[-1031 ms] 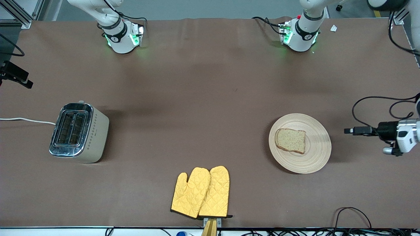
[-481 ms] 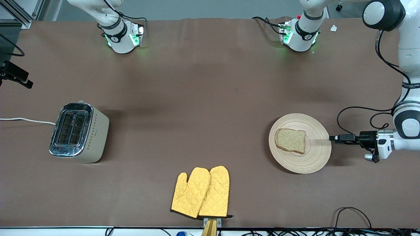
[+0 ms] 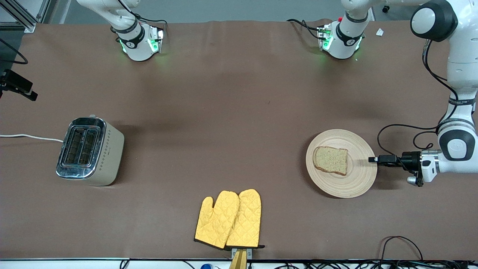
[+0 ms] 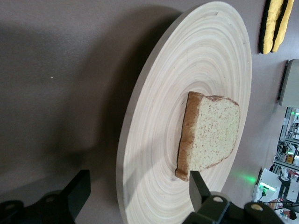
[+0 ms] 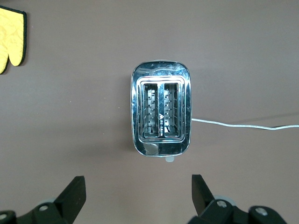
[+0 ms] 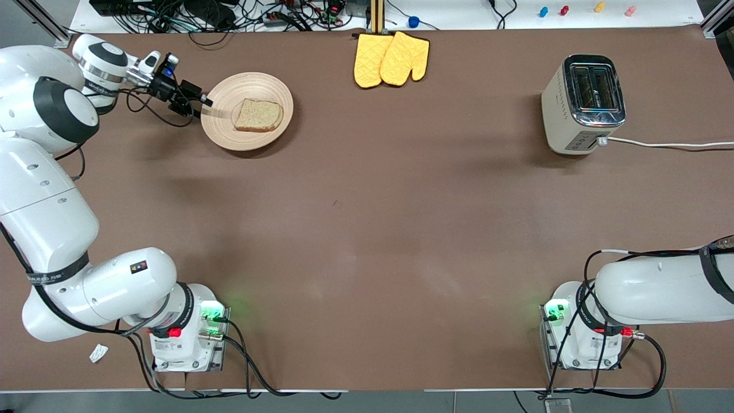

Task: Move plate and put bread in toaster
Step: 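Grasp the wooden plate rim with the left gripper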

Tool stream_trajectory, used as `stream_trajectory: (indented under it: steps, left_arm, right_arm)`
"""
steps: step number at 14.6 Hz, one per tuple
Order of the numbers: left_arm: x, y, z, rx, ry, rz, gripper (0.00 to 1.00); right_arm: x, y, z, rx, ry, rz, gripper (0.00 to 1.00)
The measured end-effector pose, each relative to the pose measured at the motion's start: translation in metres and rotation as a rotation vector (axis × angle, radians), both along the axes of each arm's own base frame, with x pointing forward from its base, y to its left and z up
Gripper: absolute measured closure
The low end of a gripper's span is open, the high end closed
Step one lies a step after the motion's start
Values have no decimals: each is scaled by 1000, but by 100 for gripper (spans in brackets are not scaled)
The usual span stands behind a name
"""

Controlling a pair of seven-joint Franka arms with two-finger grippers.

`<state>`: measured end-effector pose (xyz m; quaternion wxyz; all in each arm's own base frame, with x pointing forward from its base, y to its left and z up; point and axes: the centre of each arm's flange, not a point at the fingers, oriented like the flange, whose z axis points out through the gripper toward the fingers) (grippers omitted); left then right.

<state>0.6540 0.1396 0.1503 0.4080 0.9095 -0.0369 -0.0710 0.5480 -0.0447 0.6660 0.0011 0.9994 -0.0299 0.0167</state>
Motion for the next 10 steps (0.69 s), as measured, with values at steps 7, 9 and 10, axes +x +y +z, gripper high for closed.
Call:
stream_trajectory:
  steps: [7, 9, 10]
  left_arm:
    - [-1, -6, -10, -21, -68, -76, 76]
    - [-1, -6, -10, -55, -112, -105, 86]
    - [-1, -7, -10, -59, -128, -117, 87]
  right_arm:
    - [0, 0, 0, 0, 0, 0, 0]
    - [0, 0, 0, 0, 0, 0, 0]
    - [0, 0, 0, 0, 0, 0, 0]
